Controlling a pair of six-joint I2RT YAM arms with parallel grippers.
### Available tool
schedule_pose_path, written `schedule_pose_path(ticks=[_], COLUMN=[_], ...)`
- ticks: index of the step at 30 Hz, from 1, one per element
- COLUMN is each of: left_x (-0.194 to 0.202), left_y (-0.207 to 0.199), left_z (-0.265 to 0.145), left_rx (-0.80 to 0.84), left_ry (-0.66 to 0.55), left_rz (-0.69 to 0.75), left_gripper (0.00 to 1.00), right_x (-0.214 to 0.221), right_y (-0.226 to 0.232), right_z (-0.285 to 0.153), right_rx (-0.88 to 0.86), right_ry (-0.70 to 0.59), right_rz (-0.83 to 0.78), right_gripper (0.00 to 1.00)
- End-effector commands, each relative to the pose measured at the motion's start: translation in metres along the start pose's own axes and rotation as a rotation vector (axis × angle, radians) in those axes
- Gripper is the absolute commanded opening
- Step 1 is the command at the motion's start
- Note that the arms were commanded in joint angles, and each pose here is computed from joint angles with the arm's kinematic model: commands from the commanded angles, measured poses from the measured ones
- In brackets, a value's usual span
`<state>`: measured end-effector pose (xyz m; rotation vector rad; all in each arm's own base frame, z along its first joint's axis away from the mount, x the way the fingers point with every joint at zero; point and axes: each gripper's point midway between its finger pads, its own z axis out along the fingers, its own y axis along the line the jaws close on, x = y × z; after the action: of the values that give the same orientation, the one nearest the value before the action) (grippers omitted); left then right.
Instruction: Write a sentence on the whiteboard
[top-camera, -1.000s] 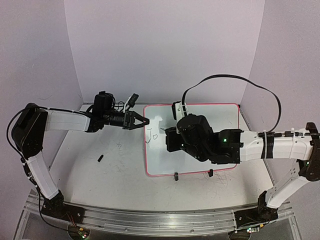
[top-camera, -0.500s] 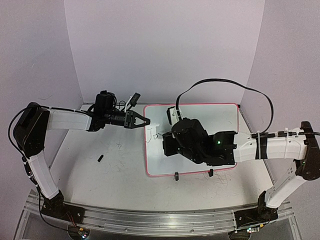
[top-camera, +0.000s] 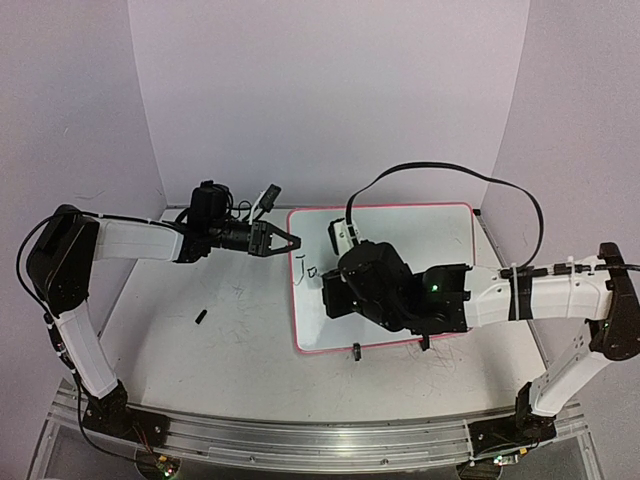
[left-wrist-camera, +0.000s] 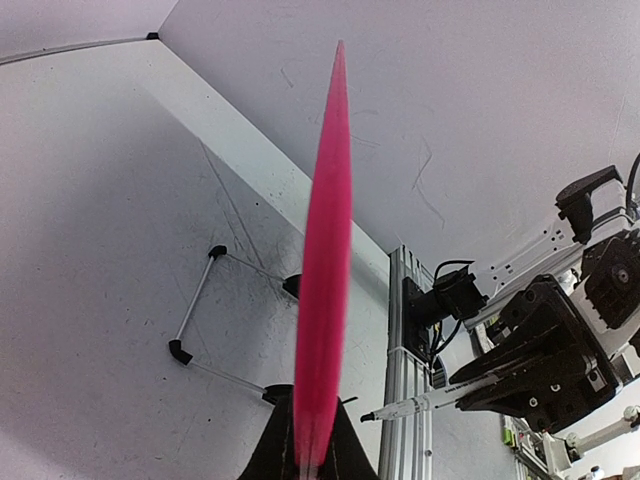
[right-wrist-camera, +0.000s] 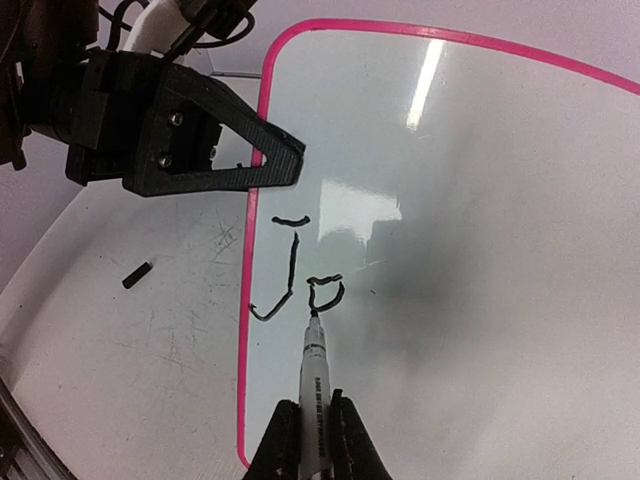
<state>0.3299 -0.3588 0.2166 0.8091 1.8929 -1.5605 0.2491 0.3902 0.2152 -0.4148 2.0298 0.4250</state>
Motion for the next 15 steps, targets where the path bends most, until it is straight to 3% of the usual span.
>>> schedule_pose_path(ticks=[1,15], left_x=[-0.0043,0.0035], left_y=[-0.0025,-0.0082], left_z=[-0.0044,-0.0025], left_rx=[-0.024,-0.051], left_ry=[-0.017,-0.021], left_rz=[-0.011,-0.017], left_gripper=[0.0,0.0], right_x=[-0.0157,-0.0213], right_y=[0.0064,-0.0027], right_z=[-0.0027,-0.0031], right_rx=[0.009,0.068], right_ry=[-0.032,-0.065], right_rz=[0.022,0.026], right_gripper=[0.0,0.0])
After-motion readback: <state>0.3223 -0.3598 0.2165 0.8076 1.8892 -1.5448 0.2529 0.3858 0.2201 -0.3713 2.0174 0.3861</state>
